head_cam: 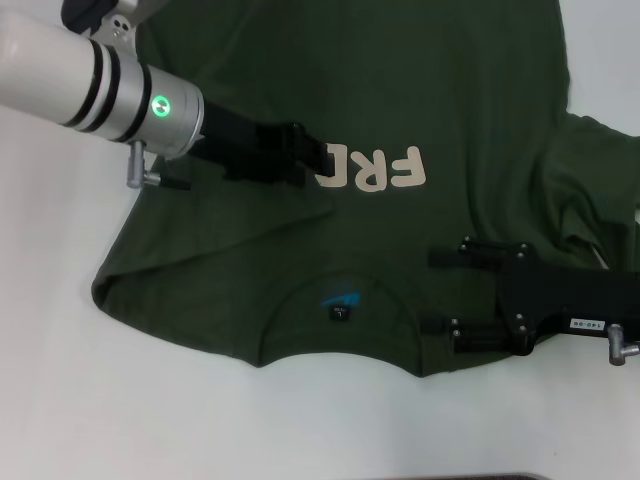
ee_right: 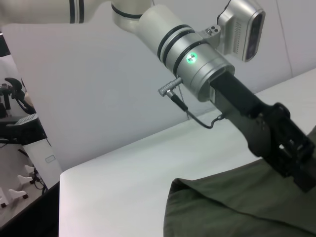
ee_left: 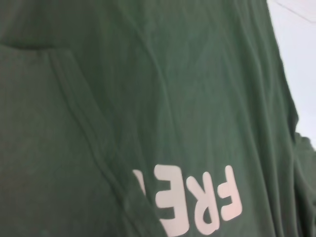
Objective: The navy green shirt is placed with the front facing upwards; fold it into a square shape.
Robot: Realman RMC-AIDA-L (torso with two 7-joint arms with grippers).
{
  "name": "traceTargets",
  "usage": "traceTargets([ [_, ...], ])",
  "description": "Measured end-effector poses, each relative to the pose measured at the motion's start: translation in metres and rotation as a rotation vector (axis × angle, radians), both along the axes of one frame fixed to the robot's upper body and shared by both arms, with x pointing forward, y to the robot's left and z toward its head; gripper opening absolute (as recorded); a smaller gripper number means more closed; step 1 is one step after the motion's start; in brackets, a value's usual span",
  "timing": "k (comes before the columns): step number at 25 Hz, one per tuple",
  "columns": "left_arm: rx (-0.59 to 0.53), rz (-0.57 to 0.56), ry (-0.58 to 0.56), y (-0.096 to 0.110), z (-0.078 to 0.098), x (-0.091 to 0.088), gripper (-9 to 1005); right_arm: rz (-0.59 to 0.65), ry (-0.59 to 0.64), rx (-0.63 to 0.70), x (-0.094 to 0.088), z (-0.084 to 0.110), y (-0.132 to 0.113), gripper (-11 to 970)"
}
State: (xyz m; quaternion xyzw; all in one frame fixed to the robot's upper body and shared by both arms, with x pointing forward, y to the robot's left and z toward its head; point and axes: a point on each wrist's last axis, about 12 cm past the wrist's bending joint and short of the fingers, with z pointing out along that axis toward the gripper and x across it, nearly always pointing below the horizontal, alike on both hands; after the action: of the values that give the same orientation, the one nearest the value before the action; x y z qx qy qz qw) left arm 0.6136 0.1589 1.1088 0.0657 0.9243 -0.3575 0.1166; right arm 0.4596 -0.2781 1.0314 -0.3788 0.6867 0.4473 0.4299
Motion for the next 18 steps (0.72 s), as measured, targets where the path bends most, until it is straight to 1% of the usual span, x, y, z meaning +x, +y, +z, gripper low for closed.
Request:
traceTargets([
  [2, -0.009, -0.004, -0.015, 0.003, 0.004, 0.001, 358, 0.002, -0.002, 0.009, 0.0, 0.001, 0.0, 870],
  [4, -0.025, -0.005, -0.048, 0.011, 0.013, 0.002, 425, -0.007, -0.011, 0.042, 0.0, 0.005, -0.001, 870],
  [7, -0.047, -0.017, -0.08, 0.028, 0.023, 0.001, 514, -0.063, 0.0, 0.158, 0.001, 0.017, -0.005, 870],
  [9, -0.069, -0.039, -0.09, 0.04, 0.028, -0.003, 574, -0.111, 0.05, 0.227, 0.002, 0.023, -0.011, 870],
  [10, -0.089, -0.061, -0.107, 0.048, 0.031, -0.006, 604, -0.156, 0.142, 0.267, 0.006, 0.027, -0.018, 870],
  [11, -0.111, -0.095, -0.13, 0.056, 0.033, -0.01, 633, -0.156, 0.142, 0.267, 0.006, 0.027, -0.018, 870],
  [12, -0.131, -0.127, -0.158, 0.064, 0.033, -0.015, 663, -0.175, 0.196, 0.276, 0.009, 0.028, -0.022, 870],
  [14, -0.169, -0.206, -0.255, 0.077, 0.032, -0.027, 717, -0.21, 0.293, 0.28, 0.013, 0.028, -0.027, 870],
  [15, -0.188, -0.253, -0.327, 0.083, 0.029, -0.035, 743, -0.225, 0.327, 0.28, 0.014, 0.027, -0.028, 870],
  [17, -0.217, -0.324, -0.456, 0.09, 0.02, -0.05, 797, -0.237, 0.359, 0.283, 0.015, 0.026, -0.029, 870],
  [18, -0.227, -0.365, -0.537, 0.093, 0.015, -0.059, 796, -0.239, 0.366, 0.286, 0.015, 0.027, -0.029, 870],
])
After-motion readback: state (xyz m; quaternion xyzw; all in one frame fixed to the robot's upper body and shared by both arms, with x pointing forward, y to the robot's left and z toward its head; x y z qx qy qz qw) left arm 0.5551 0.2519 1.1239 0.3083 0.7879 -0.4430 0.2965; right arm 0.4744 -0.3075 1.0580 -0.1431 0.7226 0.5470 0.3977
